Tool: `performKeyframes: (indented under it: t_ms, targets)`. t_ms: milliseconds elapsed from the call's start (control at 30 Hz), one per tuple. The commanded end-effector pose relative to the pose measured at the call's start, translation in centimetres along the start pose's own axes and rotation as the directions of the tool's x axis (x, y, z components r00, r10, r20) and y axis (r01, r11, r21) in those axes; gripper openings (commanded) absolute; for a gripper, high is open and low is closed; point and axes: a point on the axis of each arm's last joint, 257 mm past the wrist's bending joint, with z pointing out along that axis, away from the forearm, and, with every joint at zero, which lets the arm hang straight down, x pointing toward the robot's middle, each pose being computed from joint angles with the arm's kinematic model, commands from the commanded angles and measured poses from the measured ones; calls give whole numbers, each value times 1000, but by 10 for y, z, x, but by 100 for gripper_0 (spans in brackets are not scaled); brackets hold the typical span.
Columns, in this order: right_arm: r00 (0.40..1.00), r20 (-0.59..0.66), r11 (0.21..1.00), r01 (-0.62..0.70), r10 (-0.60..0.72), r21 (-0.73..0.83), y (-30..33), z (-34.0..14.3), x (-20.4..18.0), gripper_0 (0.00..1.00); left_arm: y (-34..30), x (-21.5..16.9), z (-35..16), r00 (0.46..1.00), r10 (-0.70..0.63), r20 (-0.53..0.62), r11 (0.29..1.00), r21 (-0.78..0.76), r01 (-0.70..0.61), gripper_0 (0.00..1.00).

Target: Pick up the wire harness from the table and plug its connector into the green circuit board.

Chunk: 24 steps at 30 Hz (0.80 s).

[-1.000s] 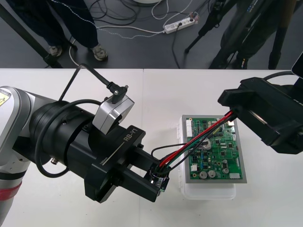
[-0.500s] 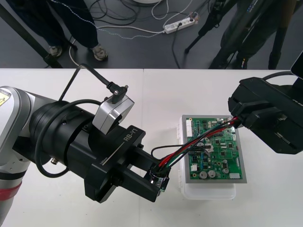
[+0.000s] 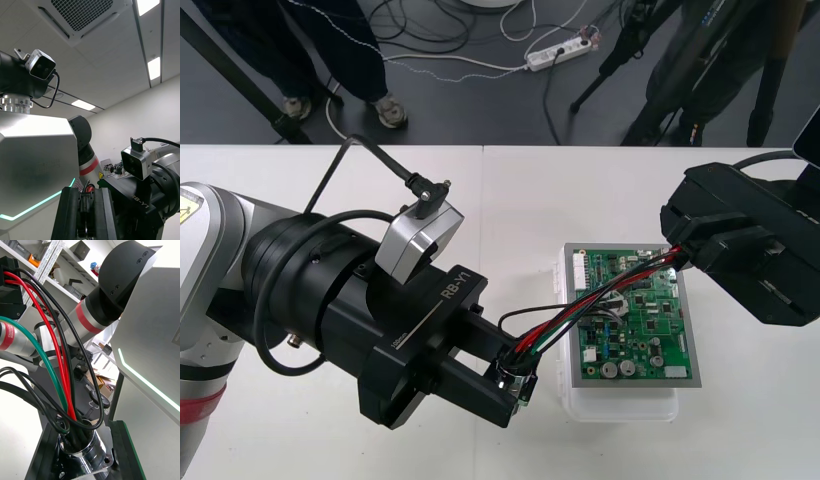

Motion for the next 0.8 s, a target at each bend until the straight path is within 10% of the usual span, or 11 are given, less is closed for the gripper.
performKeyframes:
  t_ms: [33,800]
  targets:
    - [1000,5,1000,31,-31,3,3,-1,-4,0,-13,-7,10,999,-28,-20,997,64,30,100]
    - [999,7,999,34,-34,11,1,-4,-6,0,-9,-7,7,1000,-13,-22,999,46,14,100]
